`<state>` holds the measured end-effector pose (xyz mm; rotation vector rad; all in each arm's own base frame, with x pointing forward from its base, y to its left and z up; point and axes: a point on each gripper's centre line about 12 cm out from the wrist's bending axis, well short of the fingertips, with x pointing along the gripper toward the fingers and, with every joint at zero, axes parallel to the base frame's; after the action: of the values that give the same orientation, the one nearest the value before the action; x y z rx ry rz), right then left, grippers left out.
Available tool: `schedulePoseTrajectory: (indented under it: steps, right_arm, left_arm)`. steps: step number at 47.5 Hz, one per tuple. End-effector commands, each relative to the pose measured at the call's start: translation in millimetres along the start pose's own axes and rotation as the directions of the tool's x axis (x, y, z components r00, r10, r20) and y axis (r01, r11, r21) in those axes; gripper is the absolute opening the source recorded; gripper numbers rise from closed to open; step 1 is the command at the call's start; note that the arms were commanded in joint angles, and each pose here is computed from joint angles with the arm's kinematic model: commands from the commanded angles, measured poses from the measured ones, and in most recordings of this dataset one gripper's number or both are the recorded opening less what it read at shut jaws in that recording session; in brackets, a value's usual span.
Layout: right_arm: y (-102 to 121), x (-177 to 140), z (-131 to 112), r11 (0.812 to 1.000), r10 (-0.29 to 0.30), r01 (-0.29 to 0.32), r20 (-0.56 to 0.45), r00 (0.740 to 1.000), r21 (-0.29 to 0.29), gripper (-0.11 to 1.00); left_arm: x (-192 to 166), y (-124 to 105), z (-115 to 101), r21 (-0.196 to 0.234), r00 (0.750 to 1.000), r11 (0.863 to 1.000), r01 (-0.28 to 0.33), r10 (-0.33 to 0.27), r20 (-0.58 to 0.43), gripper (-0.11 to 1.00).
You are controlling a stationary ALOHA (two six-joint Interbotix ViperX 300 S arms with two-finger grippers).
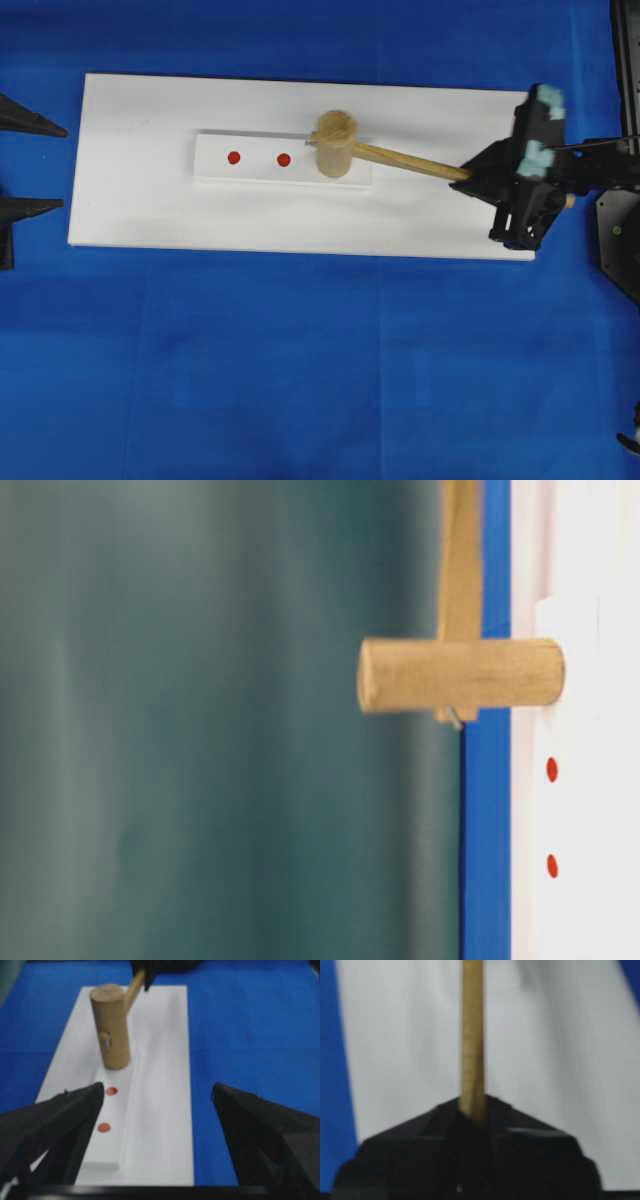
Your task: Hit the mark with a hammer.
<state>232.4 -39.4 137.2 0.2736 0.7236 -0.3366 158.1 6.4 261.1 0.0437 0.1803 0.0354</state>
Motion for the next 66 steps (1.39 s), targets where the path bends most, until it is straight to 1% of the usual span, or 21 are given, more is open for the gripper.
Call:
schedulePoseTrajectory:
  steps: [1, 8, 12, 16, 21, 24, 29, 36, 41, 47, 51, 59, 66]
  right_arm:
    - [3.3, 4.6, -0.7, 1.000, 0.013, -0.013, -0.022, 1.000, 0.007, 0.01]
    - [2.8, 0.7, 5.6, 1.000, 0.007, -0.007, 0.010, 1.000, 0.002, 0.01]
    - [1.9, -5.1, 12.6, 1.000, 0.000, 0.000, 0.048, 0.999, 0.006, 0.01]
    - [2.5, -14.3, 24.8, 1.000, 0.002, -0.003, 0.108, 0.994, 0.012, 0.01]
    - [6.0, -30.5, 46.2, 1.000, 0.020, -0.022, 0.204, 0.979, 0.010, 0.01]
    - [8.4, -42.0, 57.8, 0.999, 0.038, -0.036, 0.263, 0.964, -0.012, 0.01]
    - [9.8, -53.3, 67.5, 0.998, 0.052, -0.043, 0.315, 0.948, -0.036, 0.01]
    - [12.1, -56.7, 74.3, 0.998, 0.062, -0.049, 0.333, 0.941, -0.045, 0.01]
    - [14.5, -53.0, 77.8, 0.997, 0.064, -0.050, 0.326, 0.943, -0.052, 0.01]
    - [21.3, -44.7, 88.5, 0.997, 0.073, -0.058, 0.313, 0.947, -0.059, 0.01]
    - [29.3, -36.4, 99.3, 0.995, 0.086, -0.065, 0.304, 0.949, -0.080, 0.01]
    - [48.2, -21.5, 124.2, 0.986, 0.120, -0.078, 0.305, 0.945, -0.148, 0.01]
    - [63.7, -4.4, 145.2, 0.979, 0.147, -0.095, 0.299, 0.943, -0.180, 0.01]
  left_arm:
    - [0.2, 0.5, 5.7, -0.002, 1.000, 1.000, -0.002, 0.003, 0.018, 0.87]
    - [-0.1, 0.5, 5.9, -0.002, 1.000, 1.000, -0.003, 0.003, 0.020, 0.87]
    - [-0.1, 0.5, 5.9, -0.003, 1.000, 1.000, -0.003, 0.003, 0.020, 0.87]
    - [-0.1, 0.5, 5.9, -0.002, 1.000, 1.000, -0.003, 0.003, 0.020, 0.87]
    - [-0.1, 0.5, 5.9, -0.003, 1.000, 1.000, -0.003, 0.003, 0.020, 0.87]
    - [-0.1, 0.3, 5.9, -0.005, 1.000, 1.000, -0.001, 0.001, 0.020, 0.87]
    - [-0.1, 0.3, 5.9, -0.006, 1.000, 1.000, -0.001, 0.001, 0.020, 0.87]
    - [-0.1, 0.5, 5.9, -0.006, 1.000, 1.000, -0.002, 0.003, 0.020, 0.87]
    - [-0.1, 0.3, 5.9, -0.006, 1.000, 1.000, -0.001, 0.001, 0.020, 0.87]
    - [0.2, 0.3, 5.7, -0.006, 1.000, 1.000, -0.001, 0.001, 0.018, 0.87]
    - [0.2, 0.5, 5.7, -0.006, 1.000, 1.000, -0.002, 0.003, 0.018, 0.87]
    - [1.1, 0.4, 3.9, -0.008, 1.000, 1.000, -0.002, 0.002, 0.011, 0.87]
    - [1.3, 0.4, 3.7, -0.009, 1.000, 1.000, -0.002, 0.002, 0.009, 0.87]
